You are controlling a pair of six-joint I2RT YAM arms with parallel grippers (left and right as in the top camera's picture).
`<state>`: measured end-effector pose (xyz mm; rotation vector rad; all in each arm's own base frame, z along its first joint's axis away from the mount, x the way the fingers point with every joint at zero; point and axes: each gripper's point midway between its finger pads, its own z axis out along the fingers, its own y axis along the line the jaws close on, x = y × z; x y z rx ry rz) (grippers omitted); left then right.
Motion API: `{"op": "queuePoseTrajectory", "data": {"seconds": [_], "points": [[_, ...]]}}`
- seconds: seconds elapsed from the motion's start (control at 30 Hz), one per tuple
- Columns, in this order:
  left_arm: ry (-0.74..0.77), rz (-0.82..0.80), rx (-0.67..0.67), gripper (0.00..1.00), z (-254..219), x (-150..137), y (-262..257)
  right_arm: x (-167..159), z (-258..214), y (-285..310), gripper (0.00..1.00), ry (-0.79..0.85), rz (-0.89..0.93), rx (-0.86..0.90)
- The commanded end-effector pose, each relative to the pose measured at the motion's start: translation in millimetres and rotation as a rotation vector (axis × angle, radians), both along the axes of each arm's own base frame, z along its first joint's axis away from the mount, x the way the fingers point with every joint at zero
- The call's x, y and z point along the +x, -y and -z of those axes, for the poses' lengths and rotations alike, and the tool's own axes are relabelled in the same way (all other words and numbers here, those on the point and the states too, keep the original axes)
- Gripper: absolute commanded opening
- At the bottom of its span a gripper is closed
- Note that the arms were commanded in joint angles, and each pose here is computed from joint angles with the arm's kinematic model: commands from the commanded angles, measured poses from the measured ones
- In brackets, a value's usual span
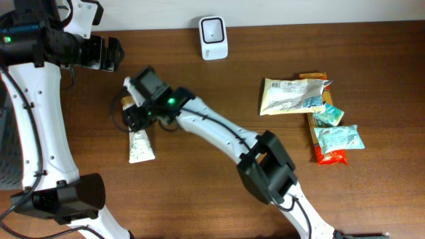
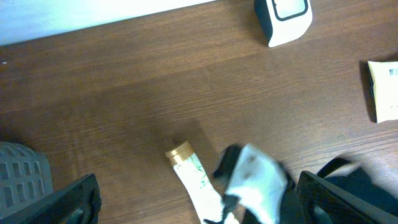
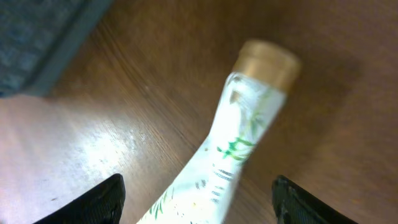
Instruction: Scan the item barcode
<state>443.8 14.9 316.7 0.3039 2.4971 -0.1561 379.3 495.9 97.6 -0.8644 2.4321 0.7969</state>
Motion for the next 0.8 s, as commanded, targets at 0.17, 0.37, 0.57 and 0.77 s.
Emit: {"op": "queuePoseTrajectory", "data": {"seconds": [0.17, 0.37, 0.57, 0.77], "points": [[0.010, 0.013, 0.006, 0.99, -2.7, -0.8, 0.0, -12.8, 96.6, 6.9, 0.16, -0.090, 0.012, -0.157], [0.010, 0.013, 0.006, 0.99, -2.7, -0.8, 0.0, -53.3, 36.2, 85.1, 0.04, -0.394, -0.148, -0.201], [0.010, 0.013, 0.006, 0.99, -2.7, -0.8, 0.0, -107.5, 53.0, 167.0, 0.42, -0.646, -0.326, -0.369], [0.010, 0.013, 0.006, 0.99, -2.7, -0.8, 0.0, -49.6, 79.0, 220.8, 0.54, -0.410, -0.223, -0.650]]}}
